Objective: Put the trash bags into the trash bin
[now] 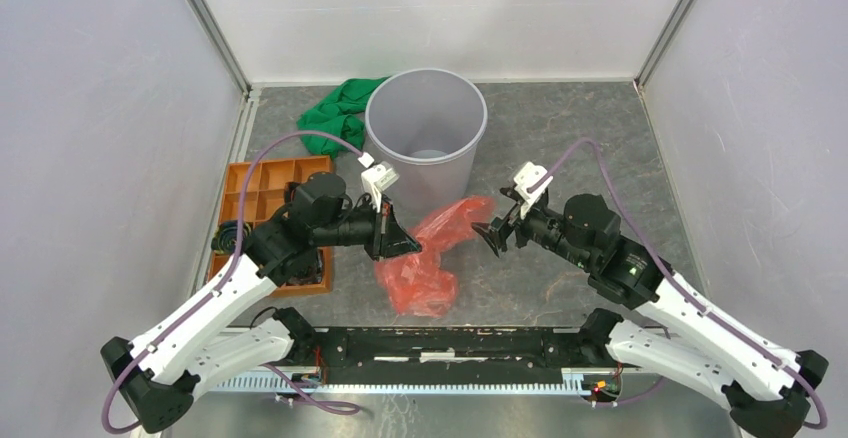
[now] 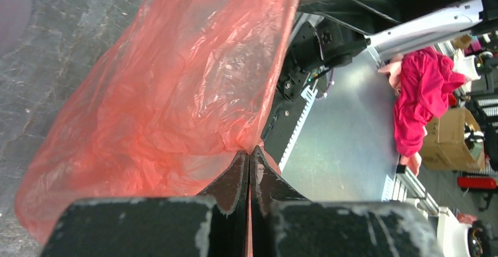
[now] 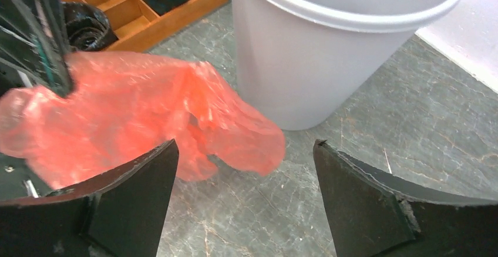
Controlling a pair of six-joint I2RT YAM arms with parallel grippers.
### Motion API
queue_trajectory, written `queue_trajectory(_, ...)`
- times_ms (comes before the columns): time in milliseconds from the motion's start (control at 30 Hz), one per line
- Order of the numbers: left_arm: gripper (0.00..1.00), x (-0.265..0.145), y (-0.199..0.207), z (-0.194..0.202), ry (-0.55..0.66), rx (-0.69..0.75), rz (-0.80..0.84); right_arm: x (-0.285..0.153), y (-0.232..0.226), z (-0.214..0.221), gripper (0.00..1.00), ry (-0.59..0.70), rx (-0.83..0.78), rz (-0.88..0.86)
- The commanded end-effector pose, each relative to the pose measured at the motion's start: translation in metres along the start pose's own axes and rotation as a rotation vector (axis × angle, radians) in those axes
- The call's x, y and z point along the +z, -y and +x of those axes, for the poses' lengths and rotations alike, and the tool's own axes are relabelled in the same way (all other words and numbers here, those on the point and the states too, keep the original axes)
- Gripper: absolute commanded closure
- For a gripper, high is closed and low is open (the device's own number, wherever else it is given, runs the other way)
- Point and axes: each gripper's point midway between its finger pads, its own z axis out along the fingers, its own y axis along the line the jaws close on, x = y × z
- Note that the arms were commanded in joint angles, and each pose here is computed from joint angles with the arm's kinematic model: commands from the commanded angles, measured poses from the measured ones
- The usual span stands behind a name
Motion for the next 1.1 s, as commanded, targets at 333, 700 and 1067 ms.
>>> queue_trajectory(333, 0.98, -0.010, 0.031, 0.004, -0.054, 0.104, 0.167, -0.003, 0.009, 0.013, 0.06, 0.267, 0.086, -0.169)
queue_trajectory(700, 0.98, -0.011, 0.049, 0.001, -0.072, 0.161, 0.283, -0.005, -0.031, 0.020, 0.04, 0.361, 0.081, -0.526)
queue_trajectory(1067, 0.98, -0.004, 0.020, -0.002, -0.056, 0.180, 0.128, -0.002, -0.038, 0.026, 0.74, 0.340, 0.211, -0.589)
